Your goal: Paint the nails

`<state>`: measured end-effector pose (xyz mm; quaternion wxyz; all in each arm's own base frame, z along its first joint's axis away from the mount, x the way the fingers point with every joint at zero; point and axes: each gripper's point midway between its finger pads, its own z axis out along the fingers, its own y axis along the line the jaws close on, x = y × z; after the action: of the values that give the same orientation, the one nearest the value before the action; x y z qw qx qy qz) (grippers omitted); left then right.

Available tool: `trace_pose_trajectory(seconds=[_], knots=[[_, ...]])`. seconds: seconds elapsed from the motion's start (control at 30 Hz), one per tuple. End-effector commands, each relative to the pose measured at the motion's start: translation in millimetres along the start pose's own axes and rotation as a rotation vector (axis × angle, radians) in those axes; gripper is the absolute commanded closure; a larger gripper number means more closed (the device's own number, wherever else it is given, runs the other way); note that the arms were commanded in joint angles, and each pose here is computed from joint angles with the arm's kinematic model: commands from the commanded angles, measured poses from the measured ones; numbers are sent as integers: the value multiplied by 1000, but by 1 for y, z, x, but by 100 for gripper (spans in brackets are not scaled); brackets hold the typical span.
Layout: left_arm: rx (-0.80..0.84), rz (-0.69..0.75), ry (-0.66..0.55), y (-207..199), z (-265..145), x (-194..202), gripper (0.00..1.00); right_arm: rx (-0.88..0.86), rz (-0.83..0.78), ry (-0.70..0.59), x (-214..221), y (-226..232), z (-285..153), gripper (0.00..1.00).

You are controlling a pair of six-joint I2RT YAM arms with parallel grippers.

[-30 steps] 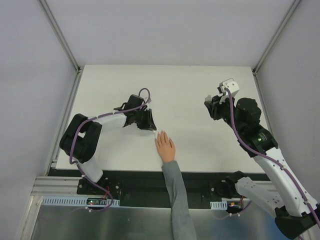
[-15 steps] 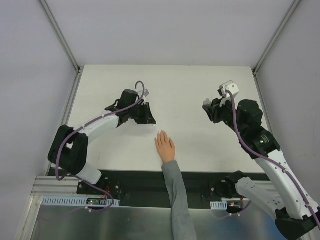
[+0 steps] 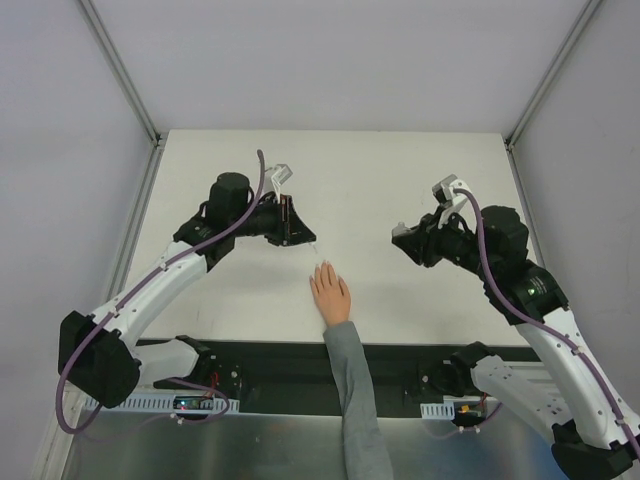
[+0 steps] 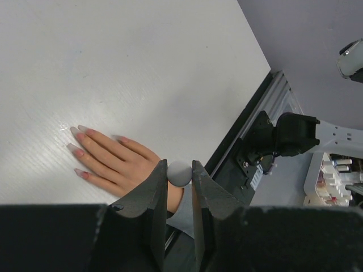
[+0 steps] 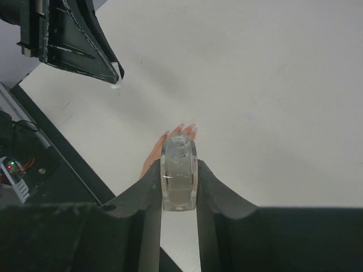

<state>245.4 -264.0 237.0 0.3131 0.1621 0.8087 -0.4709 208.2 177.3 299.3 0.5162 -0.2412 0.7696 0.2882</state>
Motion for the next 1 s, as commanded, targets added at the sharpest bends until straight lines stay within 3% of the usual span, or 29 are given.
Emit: trace_pose_trajectory(seconds=[0.0,0.17,0.3,0.43,0.97], knots=[[70,15,42,-17,-5,16,100,-111,48,-7,-4,25,-4,100],[-4,8,91,-1,7,36,100,-133,47,4,-1,31,-1,100],[-290,-62,116,71,25,49,100,-102,33,-22,-6,28,-2,100],[-408,-148,159,110,42,67,100,-24,-24,-57,-20,15,-10,100],[-445,-233,187,144,66,89,100,35,-91,-62,-31,4,-11,100]])
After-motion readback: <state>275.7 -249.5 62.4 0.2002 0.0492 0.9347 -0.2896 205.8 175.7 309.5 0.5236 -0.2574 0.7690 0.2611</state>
